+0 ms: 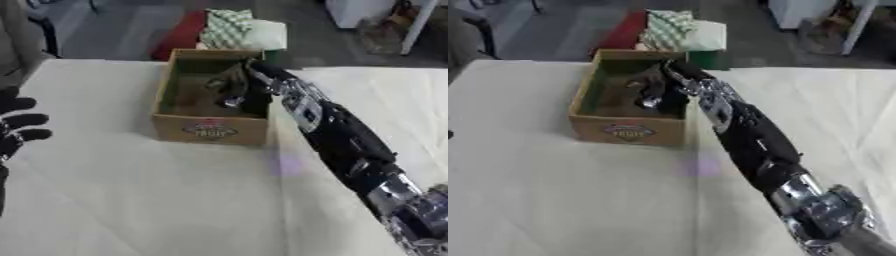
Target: Pick up objects on the table and place them in the box.
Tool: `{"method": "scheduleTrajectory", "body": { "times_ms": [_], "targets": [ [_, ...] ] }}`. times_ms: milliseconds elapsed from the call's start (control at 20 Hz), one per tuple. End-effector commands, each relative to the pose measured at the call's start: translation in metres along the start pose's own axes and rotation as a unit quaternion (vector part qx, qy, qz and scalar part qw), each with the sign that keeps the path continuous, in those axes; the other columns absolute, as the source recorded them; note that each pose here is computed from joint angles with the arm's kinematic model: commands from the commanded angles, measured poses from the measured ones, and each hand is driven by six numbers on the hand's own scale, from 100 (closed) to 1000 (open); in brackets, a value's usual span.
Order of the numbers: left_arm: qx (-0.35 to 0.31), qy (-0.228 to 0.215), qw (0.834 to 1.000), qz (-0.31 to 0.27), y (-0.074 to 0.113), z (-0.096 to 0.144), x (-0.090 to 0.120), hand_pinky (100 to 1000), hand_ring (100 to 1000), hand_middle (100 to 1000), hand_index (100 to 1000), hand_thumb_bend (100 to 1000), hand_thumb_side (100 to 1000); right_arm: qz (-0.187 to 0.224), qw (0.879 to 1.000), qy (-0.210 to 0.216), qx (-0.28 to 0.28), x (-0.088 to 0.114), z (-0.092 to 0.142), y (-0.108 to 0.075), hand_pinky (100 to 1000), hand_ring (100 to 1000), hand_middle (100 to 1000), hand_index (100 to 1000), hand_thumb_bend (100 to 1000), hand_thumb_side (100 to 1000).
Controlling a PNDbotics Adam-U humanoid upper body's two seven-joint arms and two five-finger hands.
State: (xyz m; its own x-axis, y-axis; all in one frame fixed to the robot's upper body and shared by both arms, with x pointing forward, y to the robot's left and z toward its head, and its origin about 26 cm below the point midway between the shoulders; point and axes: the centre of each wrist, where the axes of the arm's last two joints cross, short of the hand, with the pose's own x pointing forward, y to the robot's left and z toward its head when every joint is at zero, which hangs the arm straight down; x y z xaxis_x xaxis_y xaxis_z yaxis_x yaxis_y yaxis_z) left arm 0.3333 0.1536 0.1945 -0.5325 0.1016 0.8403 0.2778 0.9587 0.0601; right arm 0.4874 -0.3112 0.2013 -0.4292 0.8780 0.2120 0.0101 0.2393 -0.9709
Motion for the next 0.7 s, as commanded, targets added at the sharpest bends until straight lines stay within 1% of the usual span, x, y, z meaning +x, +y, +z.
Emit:
{"method": "scheduleTrajectory", "body": {
  "times_ms": [50, 250, 550, 700],
  "targets": [
    [-0.005, -0.015, 1.0, -0.001, -0.001, -0.003, 0.009, 640, 656, 666, 796, 270, 830, 0.029, 1.0, -0.011, -0.002, 0.007, -0.003, -0.021, 850, 855, 805, 908, 552, 630],
    [-0.005, -0.015, 1.0, -0.001, 0.0, -0.003, 0.008, 639, 655, 666, 796, 267, 830, 0.041, 0.999, -0.01, 0.021, 0.01, -0.003, -0.027, 897, 888, 846, 931, 572, 661],
    [-0.004, -0.014, 1.0, -0.001, 0.0, -0.002, 0.008, 639, 655, 665, 796, 266, 831, 0.06, 0.998, -0.006, 0.031, 0.015, -0.003, -0.035, 928, 910, 881, 943, 584, 688],
    [-0.004, -0.013, 1.0, -0.002, 0.0, -0.002, 0.007, 639, 655, 665, 796, 265, 832, 0.081, 0.996, -0.006, 0.039, 0.018, -0.003, -0.04, 948, 926, 902, 958, 592, 706]
  ]
}}
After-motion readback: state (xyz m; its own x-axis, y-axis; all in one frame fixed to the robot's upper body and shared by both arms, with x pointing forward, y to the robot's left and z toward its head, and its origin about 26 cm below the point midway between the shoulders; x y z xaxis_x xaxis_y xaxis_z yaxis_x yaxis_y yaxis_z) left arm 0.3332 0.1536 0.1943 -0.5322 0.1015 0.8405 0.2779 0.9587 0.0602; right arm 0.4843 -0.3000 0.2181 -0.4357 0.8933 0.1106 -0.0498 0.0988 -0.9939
